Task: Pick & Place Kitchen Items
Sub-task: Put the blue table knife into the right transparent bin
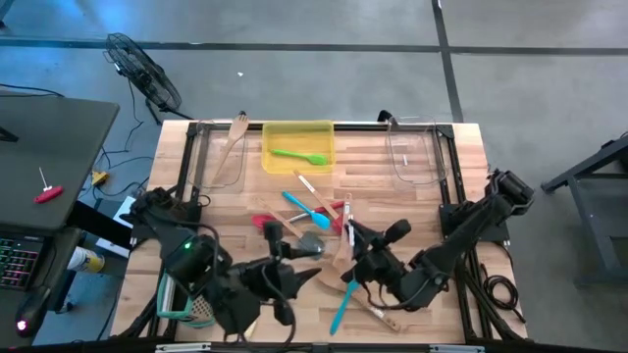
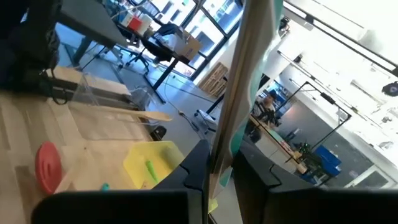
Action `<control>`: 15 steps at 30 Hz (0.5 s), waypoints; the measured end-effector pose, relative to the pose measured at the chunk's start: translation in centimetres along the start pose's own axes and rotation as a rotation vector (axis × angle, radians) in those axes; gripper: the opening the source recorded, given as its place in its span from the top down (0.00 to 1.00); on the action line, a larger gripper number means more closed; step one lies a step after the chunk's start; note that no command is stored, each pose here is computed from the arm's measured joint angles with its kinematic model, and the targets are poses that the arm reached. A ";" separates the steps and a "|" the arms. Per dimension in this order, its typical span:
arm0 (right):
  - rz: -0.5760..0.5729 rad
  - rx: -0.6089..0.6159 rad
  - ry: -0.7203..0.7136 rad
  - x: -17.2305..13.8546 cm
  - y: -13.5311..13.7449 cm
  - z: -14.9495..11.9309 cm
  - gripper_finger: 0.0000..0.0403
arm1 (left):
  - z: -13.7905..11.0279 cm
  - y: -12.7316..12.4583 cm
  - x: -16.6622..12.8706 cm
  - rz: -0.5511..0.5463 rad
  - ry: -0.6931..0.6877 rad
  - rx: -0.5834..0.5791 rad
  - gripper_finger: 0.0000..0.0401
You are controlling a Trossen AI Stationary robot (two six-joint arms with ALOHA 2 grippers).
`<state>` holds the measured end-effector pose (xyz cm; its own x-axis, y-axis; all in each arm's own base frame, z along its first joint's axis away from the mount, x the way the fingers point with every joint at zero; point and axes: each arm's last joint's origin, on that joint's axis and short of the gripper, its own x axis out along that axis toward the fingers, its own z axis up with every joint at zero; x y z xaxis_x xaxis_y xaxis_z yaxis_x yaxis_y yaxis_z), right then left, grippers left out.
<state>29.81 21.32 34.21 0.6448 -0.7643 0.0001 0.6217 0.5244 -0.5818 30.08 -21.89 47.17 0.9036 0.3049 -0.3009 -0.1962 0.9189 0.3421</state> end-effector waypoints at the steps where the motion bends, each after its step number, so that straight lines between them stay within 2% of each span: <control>1: -0.004 0.009 0.003 0.2 -0.7 0.2 0.91 | -0.1 0.0 -0.4 0.015 0.001 0.013 0.65; 6: -0.057 0.031 0.039 2.3 -4.2 0.4 0.91 | -0.5 0.8 -1.1 0.140 0.016 0.061 0.65; 11: -0.139 0.033 0.108 6.4 -8.4 -1.3 0.91 | -1.7 2.7 -0.9 0.204 0.103 0.067 0.65; 15: -0.107 0.149 0.166 9.8 -12.7 -3.5 0.91 | -2.8 5.0 0.0 0.268 0.197 0.048 0.65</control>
<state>26.69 5.83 38.80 0.4972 -0.8634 -0.0858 0.7494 0.4772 -0.4590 28.05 -16.58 46.39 0.7305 0.5808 -0.3593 -0.3944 0.7883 0.4723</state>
